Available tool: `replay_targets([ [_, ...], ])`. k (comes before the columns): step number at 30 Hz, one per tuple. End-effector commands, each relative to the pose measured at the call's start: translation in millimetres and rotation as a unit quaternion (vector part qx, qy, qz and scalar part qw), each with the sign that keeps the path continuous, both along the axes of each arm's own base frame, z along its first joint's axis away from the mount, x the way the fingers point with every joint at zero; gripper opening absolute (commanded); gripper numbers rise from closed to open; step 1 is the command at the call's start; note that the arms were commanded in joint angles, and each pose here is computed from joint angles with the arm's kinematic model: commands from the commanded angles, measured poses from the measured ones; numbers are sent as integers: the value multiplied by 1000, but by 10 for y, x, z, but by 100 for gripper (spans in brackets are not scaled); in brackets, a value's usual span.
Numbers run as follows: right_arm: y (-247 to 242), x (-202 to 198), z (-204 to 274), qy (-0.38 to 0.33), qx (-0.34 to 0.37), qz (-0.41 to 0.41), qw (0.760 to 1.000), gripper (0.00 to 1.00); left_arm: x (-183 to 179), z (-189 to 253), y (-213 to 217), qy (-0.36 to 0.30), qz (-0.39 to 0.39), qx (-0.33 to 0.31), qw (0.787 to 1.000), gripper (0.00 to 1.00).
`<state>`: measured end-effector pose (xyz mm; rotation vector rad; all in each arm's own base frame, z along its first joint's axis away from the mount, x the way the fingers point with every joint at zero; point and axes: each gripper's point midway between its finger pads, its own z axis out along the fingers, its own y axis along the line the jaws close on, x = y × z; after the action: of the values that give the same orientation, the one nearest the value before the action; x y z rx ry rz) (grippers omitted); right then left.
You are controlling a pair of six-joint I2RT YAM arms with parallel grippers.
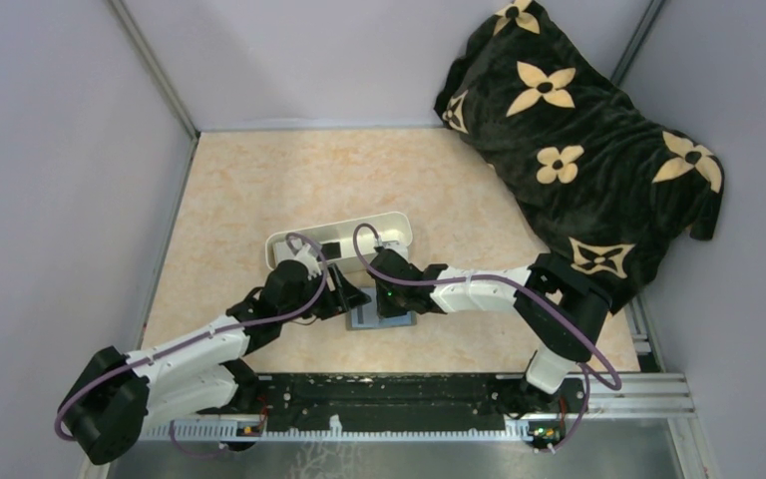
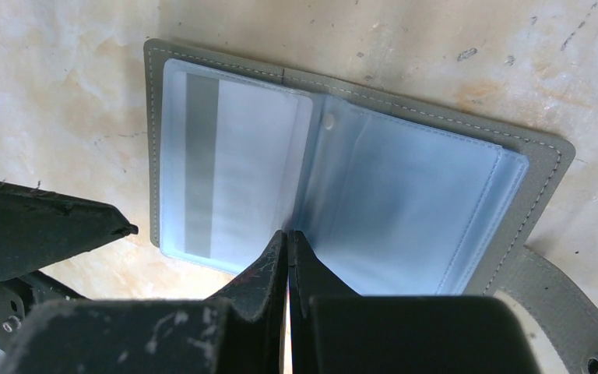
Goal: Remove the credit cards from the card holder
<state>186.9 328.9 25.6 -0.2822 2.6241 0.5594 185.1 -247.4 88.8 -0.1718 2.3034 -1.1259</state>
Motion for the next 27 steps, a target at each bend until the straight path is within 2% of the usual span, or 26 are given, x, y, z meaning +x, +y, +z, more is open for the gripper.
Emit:
replay_targets([
  [1,30,40,64,-11,15,3,1000,0,26,64,-78,-6,-11,-7,1000,69],
  [16,37,57,64,-10,17,2,1000,0,-3,-185,22,12,-1,25,1000,69],
  [27,47,65,71,-11,18,3,1000,0,-8,-191,68,10,5,33,999,69],
])
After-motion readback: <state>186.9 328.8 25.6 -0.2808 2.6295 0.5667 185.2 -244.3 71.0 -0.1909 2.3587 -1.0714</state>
